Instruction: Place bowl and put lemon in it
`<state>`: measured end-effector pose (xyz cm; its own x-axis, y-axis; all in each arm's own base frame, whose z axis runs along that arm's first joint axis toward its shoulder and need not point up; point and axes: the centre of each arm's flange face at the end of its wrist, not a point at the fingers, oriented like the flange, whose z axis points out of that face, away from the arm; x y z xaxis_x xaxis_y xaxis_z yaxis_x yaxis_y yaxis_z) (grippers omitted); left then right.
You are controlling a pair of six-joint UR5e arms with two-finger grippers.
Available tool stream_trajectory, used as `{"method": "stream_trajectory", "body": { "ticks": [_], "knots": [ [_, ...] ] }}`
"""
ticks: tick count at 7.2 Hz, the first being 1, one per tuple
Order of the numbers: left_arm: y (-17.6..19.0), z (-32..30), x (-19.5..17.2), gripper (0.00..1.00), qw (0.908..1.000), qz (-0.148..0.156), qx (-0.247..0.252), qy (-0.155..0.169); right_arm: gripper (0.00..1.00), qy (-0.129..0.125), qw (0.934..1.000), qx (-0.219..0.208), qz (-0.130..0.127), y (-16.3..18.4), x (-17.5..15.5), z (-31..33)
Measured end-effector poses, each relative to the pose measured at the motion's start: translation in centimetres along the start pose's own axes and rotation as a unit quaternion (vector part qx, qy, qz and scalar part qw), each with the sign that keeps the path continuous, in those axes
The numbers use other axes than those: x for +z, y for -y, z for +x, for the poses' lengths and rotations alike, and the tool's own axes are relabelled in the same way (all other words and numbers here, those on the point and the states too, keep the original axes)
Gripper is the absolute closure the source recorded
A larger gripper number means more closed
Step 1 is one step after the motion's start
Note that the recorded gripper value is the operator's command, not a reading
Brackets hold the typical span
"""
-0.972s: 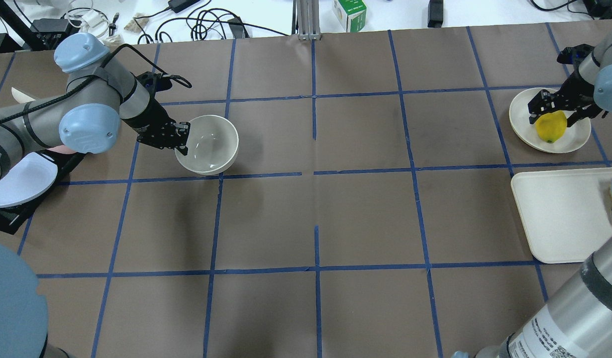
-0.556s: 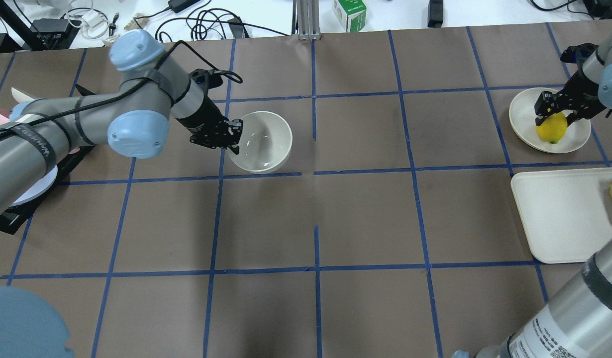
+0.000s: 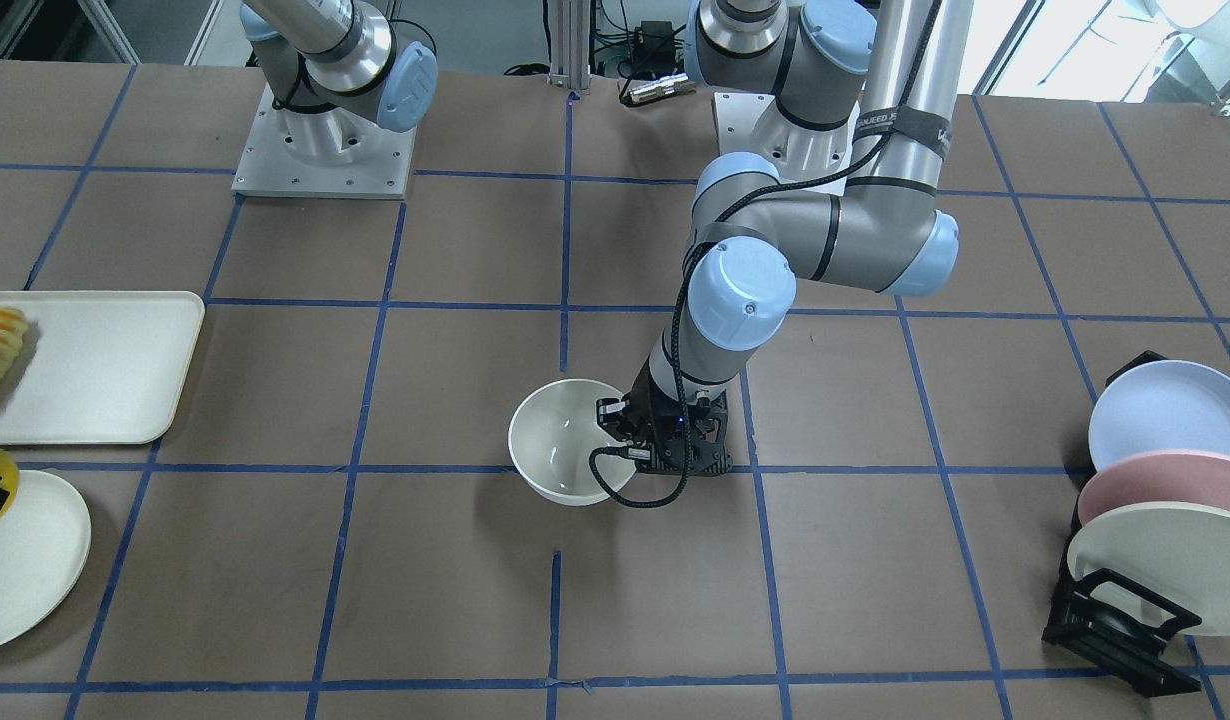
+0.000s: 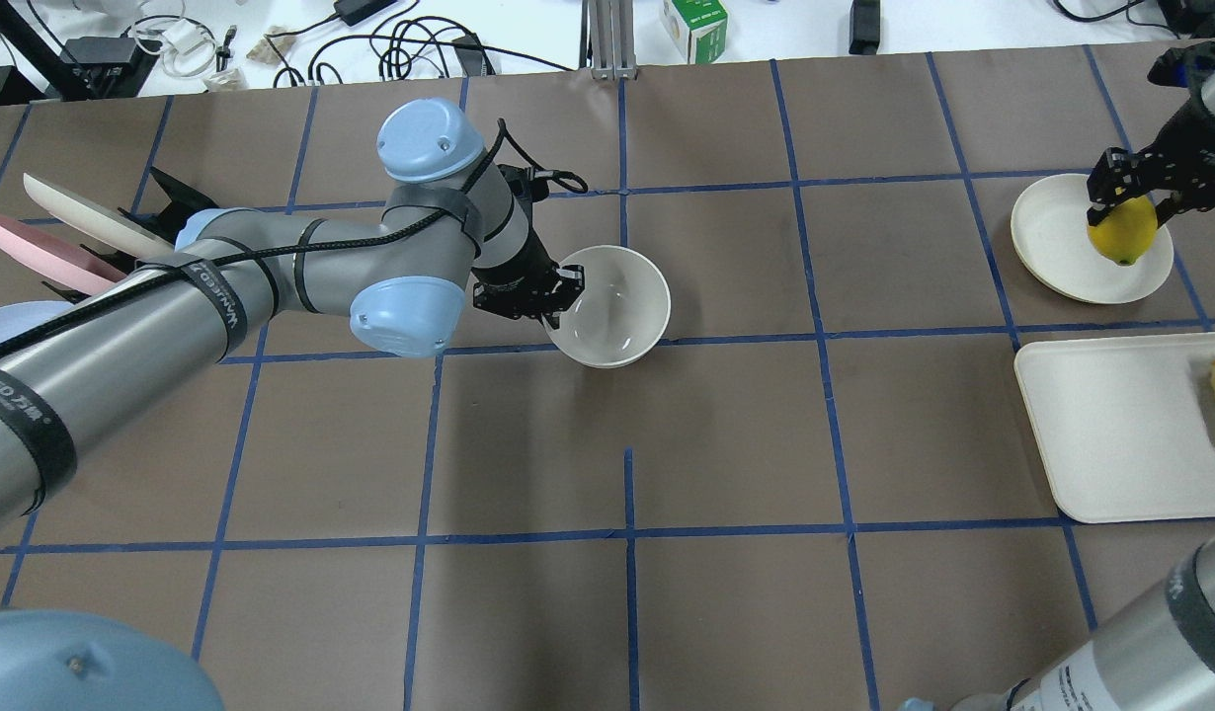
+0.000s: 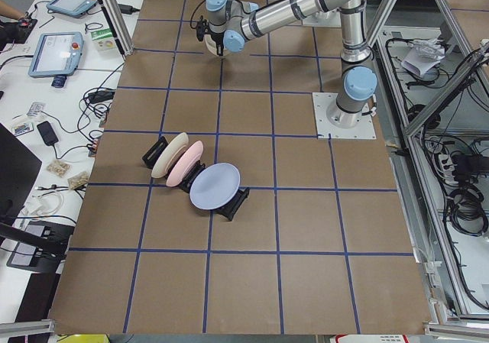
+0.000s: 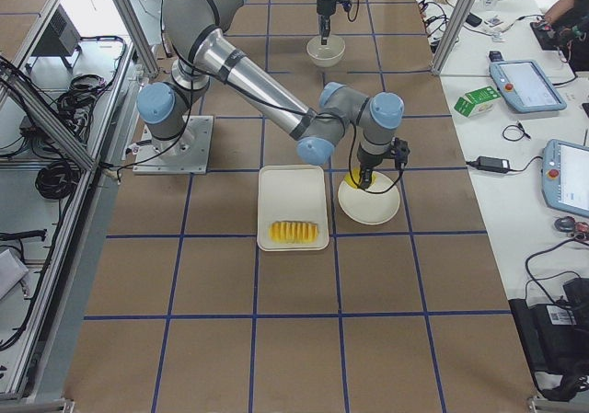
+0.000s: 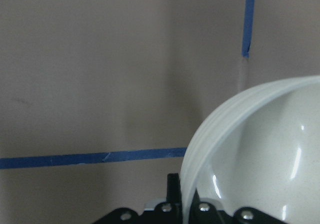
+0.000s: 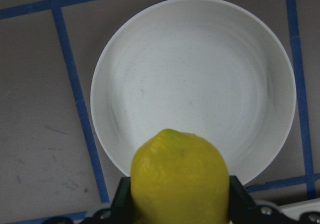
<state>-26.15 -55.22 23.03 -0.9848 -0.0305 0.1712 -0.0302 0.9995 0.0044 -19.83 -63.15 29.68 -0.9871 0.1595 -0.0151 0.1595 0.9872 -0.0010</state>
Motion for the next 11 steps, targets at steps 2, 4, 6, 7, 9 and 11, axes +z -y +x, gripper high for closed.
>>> {"method": "stream_trajectory", "body": {
  "ticks": [2, 4, 6, 7, 9, 11],
  "knots": [
    [-0.1, 0.3, 1.6, 1.0, 0.9999, -0.011, 0.001, 0.003, 1.0, 0.011, 0.9998, -0.016, 0.002, -1.2, -3.7, -4.7],
    [-0.2, 0.5, 2.3, 0.36, 0.9998, -0.019, 0.002, -0.007, 1.0, 0.013, 0.9997, -0.019, 0.002, -2.8, -6.9, -11.4],
    [0.4, 0.4, 1.1, 0.22, 0.9999, -0.009, 0.004, -0.008, 1.0, 0.014, 0.9996, -0.025, 0.002, -4.5, -8.7, -18.2],
    [1.0, -0.4, -1.2, 0.21, 1.0, -0.004, 0.001, -0.006, 1.0, 0.014, 0.9992, -0.037, 0.003, -5.4, -9.2, -21.9],
    [2.2, -2.6, -9.0, 0.22, 0.9995, -0.017, 0.015, 0.023, 1.0, 0.016, 0.9988, -0.045, 0.002, -7.2, -9.4, -28.0],
    [2.4, -6.8, -18.4, 0.21, 0.997, -0.036, 0.042, 0.055, 1.0, 0.026, 0.9988, -0.041, 0.005, -9.2, -9.1, -34.5]
  ]
}}
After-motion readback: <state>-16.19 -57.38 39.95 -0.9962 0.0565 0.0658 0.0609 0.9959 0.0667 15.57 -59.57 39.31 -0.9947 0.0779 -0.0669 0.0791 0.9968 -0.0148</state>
